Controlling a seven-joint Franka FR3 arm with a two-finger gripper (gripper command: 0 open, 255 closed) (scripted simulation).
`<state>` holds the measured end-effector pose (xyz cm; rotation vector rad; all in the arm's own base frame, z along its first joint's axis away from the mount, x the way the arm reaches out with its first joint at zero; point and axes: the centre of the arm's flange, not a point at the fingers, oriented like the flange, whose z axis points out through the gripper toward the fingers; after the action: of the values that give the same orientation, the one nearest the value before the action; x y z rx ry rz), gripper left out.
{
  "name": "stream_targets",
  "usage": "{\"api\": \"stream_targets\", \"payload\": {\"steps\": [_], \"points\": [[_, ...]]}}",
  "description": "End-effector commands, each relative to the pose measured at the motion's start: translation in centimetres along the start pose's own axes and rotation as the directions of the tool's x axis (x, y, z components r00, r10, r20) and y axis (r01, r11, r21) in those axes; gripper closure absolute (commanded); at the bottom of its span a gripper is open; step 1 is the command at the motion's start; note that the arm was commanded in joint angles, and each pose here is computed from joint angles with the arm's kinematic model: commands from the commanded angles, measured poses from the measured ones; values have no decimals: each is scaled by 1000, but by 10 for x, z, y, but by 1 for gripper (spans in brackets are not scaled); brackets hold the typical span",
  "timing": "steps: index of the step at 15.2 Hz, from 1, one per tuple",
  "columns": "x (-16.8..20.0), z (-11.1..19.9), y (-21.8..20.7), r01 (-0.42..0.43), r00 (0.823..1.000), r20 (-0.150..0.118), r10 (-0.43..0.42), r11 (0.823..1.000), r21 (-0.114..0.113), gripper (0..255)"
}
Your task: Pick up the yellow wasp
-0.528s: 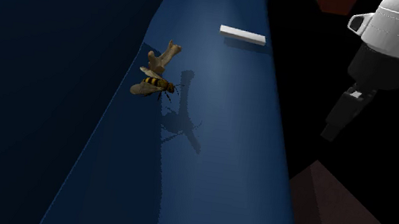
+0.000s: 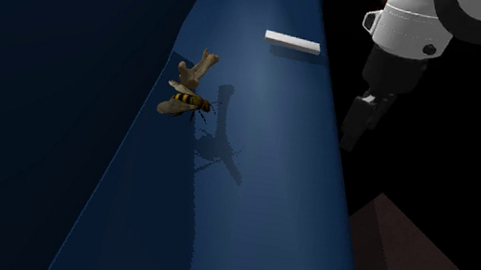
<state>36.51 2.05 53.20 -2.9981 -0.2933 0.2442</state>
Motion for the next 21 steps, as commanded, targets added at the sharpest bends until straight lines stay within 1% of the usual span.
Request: {"api": "stream_targets", "payload": {"steps": [1, 6, 11, 16, 21], "points": [[26, 4, -4, 26, 1000, -6, -26, 1000, -4, 0], [88, 12, -19, 87, 996, -19, -87, 996, -15, 0], [149, 19, -37, 148, 988, -30, -149, 989, -27, 0], [209, 26, -59, 209, 977, -41, -210, 977, -40, 0], [268, 32, -84, 268, 961, -51, -271, 962, -53, 0]]}}
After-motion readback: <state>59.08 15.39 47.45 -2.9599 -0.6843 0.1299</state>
